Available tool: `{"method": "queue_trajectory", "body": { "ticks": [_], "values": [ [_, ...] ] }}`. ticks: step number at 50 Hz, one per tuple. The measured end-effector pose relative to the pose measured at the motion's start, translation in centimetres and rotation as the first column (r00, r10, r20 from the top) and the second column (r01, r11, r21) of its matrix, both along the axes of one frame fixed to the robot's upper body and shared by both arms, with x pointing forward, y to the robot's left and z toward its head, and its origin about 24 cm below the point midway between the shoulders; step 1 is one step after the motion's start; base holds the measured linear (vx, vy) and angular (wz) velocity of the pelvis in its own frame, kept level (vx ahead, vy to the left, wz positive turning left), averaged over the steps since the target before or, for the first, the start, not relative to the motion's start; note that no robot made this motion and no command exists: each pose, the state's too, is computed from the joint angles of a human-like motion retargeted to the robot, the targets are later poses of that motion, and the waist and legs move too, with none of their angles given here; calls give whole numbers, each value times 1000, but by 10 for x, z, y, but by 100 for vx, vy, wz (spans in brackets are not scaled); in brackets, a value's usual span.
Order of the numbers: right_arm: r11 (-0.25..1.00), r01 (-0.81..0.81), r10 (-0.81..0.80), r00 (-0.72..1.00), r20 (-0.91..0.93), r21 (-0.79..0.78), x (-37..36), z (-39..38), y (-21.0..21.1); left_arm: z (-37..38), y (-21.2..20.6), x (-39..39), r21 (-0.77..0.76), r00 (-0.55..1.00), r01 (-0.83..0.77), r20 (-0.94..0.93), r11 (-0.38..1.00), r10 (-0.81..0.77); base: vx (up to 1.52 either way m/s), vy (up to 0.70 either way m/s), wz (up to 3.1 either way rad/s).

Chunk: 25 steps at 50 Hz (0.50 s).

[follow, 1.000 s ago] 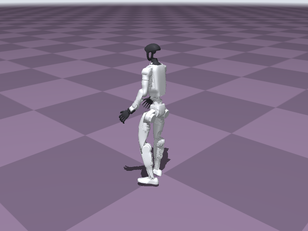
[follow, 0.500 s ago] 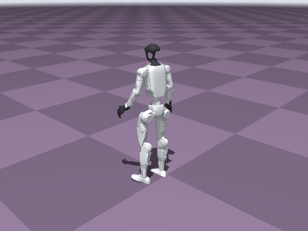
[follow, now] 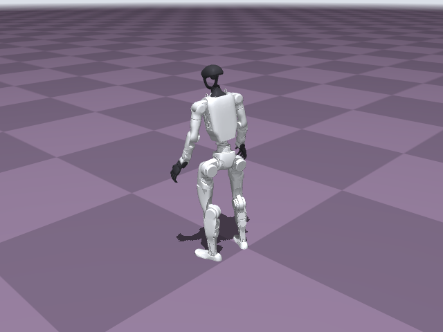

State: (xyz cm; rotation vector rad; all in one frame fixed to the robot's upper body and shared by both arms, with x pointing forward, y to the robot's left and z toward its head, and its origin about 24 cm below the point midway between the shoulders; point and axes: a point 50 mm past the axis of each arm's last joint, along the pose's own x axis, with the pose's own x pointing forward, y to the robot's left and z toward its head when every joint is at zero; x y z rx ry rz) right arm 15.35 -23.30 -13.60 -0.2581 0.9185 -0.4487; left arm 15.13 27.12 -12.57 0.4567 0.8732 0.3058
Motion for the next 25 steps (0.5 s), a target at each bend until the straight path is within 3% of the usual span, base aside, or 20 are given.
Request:
{"method": "queue_trajectory", "body": {
  "ticks": [9,25],
  "values": [
    [1000,-24,24,999,24,10,10,4,0,7,-13,19,-58,992,-54,110,997,60,7,-6,7],
    [993,-116,115,993,-16,-36,1,-3,19,0,-53,29,-101,993,-34,113,994,45,3,0,15]
  ]
}}
